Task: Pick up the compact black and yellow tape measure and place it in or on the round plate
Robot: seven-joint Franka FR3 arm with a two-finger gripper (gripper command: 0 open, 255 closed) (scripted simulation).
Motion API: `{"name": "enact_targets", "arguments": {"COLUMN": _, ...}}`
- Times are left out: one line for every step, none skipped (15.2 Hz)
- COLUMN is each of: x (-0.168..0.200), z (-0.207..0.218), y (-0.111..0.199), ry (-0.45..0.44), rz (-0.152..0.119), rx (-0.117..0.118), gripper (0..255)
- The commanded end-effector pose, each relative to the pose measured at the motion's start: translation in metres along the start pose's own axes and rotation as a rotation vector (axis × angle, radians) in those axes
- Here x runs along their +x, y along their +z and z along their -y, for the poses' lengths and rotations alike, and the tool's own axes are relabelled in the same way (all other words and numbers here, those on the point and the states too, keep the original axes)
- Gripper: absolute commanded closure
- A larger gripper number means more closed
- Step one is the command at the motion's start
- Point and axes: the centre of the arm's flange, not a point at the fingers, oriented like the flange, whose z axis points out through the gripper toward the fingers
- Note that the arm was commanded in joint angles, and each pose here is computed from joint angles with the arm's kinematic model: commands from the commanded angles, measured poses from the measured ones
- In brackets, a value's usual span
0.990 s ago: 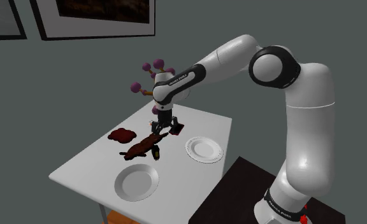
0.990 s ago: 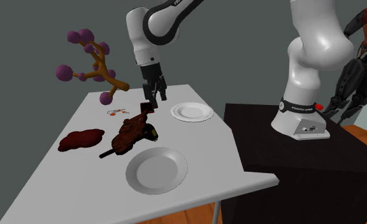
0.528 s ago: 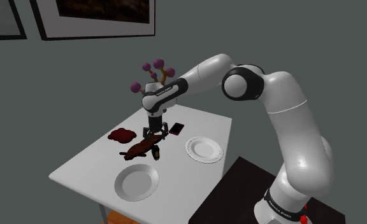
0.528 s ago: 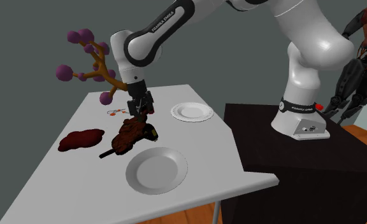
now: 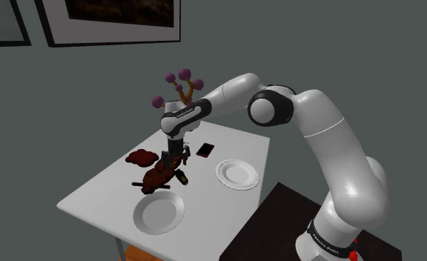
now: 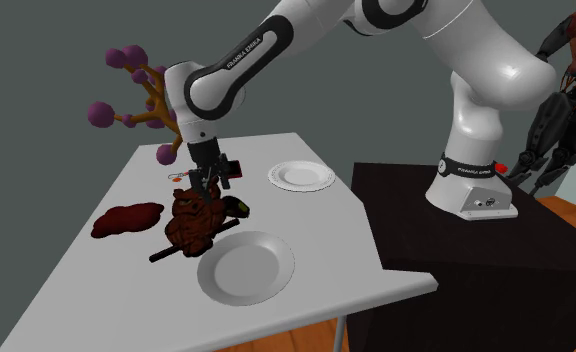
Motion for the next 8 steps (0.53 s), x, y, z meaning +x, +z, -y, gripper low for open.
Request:
{"name": "enact_targets", "arguments": {"x": -0.0009, "z": -0.0048, "y": 0.0342, "ry": 0.004, "rz": 0.033, "rx": -0.011, "gripper": 0}}
{"name": "enact_targets", "arguments": {"x": -0.0010, "z": -0.0049, "y": 0.0372, "ry": 0.004, "rz": 0.033, "rx": -0.011, "gripper": 0}}
{"name": "enact_targets", "arguments": {"x": -0.0010, "z": -0.0049, "y": 0.0372, "ry": 0.004, "rz": 0.033, "rx": -0.011, "gripper": 0}}
{"name": "enact_targets", "arguments": {"x": -0.0010, "z": -0.0049, "y": 0.0372, "ry": 0.004, "rz": 0.033, "rx": -0.011, "gripper": 0}}
{"name": "enact_targets", "arguments": {"x": -0.0010, "z": -0.0049, "y": 0.0372, "ry": 0.004, "rz": 0.033, "rx": -0.011, "gripper": 0}}
{"name": "enact_targets", "arguments": {"x": -0.0010, "z": -0.0049, "y": 0.0372, "ry": 0.004, "rz": 0.033, "rx": -0.011, "gripper": 0}}
{"name": "enact_targets", "arguments": {"x": -0.0010, "z": -0.0049, "y": 0.0372, "ry": 0.004, "rz": 0.033, "rx": -0.011, "gripper": 0}}
{"name": "enact_targets", "arguments": {"x": -0.0010, "z": -0.0049, "y": 0.0372, "ry": 0.004, "rz": 0.033, "rx": -0.011, "gripper": 0}}
